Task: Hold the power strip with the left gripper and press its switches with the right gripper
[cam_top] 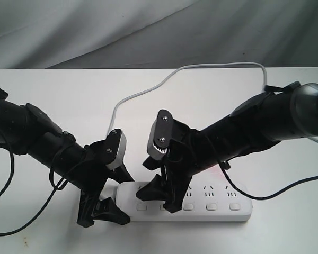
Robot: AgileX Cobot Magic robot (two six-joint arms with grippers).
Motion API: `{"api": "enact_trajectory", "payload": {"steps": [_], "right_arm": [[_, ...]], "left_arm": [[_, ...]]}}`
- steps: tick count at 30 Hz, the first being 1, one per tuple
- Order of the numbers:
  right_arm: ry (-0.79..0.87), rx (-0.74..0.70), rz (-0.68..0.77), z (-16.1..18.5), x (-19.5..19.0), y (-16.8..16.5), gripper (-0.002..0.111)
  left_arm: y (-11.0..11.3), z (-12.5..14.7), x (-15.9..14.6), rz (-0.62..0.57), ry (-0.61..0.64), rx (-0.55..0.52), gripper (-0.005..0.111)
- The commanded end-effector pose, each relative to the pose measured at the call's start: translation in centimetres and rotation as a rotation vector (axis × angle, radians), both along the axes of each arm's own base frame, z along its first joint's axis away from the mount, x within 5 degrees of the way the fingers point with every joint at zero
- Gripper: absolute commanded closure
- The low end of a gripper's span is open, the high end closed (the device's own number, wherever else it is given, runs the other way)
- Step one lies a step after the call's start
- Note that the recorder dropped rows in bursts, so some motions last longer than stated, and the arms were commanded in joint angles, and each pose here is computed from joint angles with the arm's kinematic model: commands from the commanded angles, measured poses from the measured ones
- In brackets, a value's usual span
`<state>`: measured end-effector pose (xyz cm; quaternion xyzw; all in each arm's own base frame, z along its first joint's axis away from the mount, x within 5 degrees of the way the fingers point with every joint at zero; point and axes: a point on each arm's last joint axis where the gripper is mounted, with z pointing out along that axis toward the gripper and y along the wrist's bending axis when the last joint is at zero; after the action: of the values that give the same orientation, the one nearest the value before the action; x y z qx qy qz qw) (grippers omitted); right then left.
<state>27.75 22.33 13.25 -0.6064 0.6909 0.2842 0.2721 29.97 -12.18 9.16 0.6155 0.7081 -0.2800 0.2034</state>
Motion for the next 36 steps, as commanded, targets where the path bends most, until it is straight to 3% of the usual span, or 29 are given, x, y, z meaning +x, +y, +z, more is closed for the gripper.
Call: {"api": "enact_trajectory", "payload": {"steps": [1,36], "right_arm": [[-0.043,-0.019,0.035,-0.2,-0.7,0.9,0.044],[-0.073,-0.147,-0.02,-2.8,0.0,0.5,0.044]], "left_arm": [[-0.2,0.0,0.1,0.001,-0.003,0.001,0.055],[-0.2,0.0,0.1,0.001,-0.003,0.001,0.055]]}}
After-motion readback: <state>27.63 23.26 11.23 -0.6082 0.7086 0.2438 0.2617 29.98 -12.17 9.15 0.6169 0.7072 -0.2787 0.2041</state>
